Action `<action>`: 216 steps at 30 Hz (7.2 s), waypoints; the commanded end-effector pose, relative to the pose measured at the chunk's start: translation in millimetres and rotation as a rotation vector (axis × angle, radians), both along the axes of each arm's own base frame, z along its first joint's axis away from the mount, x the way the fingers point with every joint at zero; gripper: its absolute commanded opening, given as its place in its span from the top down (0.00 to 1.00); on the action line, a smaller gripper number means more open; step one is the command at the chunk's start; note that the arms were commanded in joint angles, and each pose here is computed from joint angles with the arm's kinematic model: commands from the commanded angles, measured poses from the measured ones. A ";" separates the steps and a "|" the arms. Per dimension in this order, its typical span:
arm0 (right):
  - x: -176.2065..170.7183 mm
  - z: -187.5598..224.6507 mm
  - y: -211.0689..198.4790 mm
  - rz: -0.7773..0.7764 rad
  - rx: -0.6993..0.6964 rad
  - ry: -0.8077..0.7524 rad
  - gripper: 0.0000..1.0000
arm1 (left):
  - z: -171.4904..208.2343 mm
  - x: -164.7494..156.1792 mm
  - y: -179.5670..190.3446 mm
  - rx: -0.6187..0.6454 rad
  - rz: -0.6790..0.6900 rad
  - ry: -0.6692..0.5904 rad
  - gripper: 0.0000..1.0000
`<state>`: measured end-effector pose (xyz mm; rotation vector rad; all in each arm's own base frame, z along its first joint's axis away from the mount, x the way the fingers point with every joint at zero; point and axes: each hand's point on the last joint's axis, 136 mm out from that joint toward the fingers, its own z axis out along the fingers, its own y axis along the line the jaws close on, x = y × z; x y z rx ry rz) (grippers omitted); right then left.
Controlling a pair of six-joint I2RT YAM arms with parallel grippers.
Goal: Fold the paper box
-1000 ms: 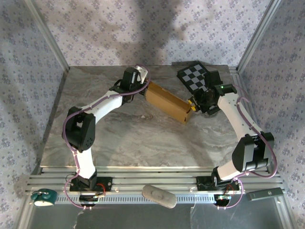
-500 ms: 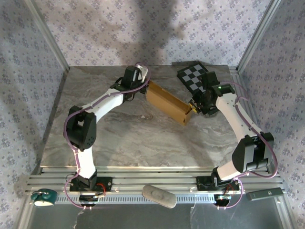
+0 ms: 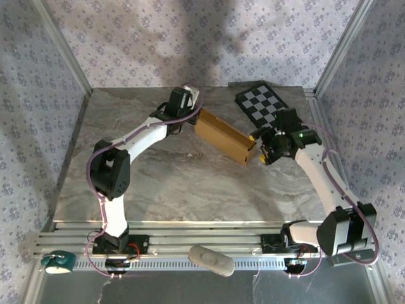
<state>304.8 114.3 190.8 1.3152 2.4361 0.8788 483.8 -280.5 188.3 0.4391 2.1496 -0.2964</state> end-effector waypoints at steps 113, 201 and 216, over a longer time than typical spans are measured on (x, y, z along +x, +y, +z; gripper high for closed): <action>100.8 -24.9 -39.7 -0.367 0.240 -0.168 0.34 | -30.7 -52.8 -16.6 -0.033 -0.011 0.219 0.15; 112.8 -46.6 -47.8 -0.368 0.243 -0.082 0.39 | -49.7 -77.7 -12.7 -0.842 0.530 0.846 0.78; 113.7 -22.5 -47.4 -0.274 0.209 -0.094 0.33 | -63.5 -79.2 -6.4 -0.782 0.554 0.844 0.95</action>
